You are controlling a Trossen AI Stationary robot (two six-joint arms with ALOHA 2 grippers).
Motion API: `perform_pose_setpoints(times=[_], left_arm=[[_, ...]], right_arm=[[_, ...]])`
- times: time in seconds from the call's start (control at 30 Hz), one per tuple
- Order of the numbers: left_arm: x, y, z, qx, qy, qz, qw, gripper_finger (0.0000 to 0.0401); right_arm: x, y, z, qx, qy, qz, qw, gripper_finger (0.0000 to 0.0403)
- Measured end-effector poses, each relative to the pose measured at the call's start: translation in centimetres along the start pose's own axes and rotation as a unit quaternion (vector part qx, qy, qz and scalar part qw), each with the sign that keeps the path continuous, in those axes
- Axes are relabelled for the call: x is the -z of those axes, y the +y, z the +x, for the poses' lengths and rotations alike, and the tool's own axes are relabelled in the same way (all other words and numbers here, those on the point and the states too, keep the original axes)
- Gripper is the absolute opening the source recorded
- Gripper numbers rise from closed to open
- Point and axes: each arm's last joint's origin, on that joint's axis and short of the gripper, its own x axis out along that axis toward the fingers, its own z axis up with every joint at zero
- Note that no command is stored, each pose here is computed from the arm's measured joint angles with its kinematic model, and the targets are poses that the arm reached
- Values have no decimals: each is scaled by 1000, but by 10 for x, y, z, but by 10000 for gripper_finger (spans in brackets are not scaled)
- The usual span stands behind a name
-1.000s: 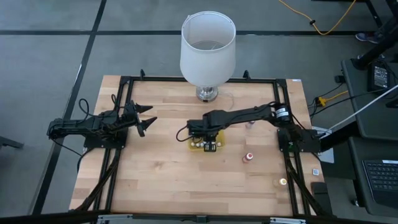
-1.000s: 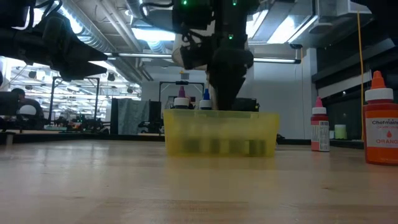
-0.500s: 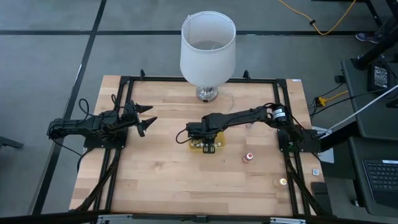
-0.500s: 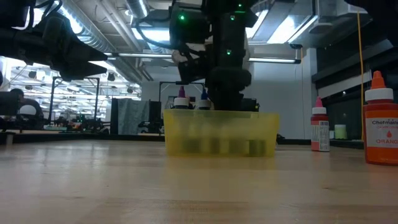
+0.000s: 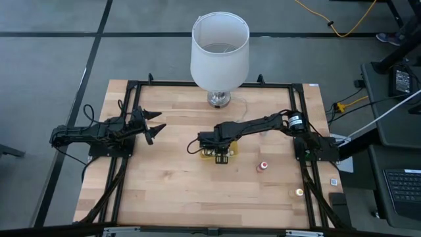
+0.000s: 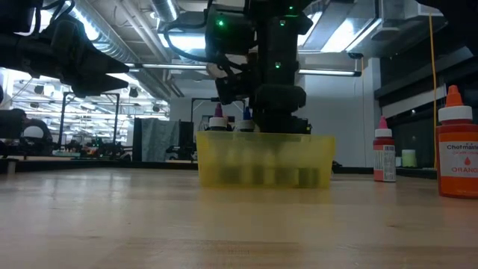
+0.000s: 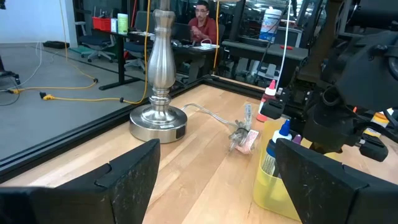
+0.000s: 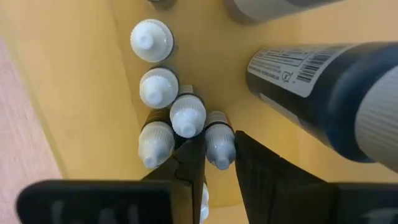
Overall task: Pick & Place food coloring
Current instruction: Put the small red food coloring bottle into the yellow bin
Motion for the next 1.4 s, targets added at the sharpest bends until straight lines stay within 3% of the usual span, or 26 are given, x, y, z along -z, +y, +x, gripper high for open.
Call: perform_pose_setpoints(times=[1.0,1.4], left_arm=[[0,0,0,0,0,0,1000,312],[0,0,0,0,0,0,1000,310]], right_arm=[[-2,-1,0,15,-9,1,1000,85],[-2,-1,0,13,-12,-1,1000,163]])
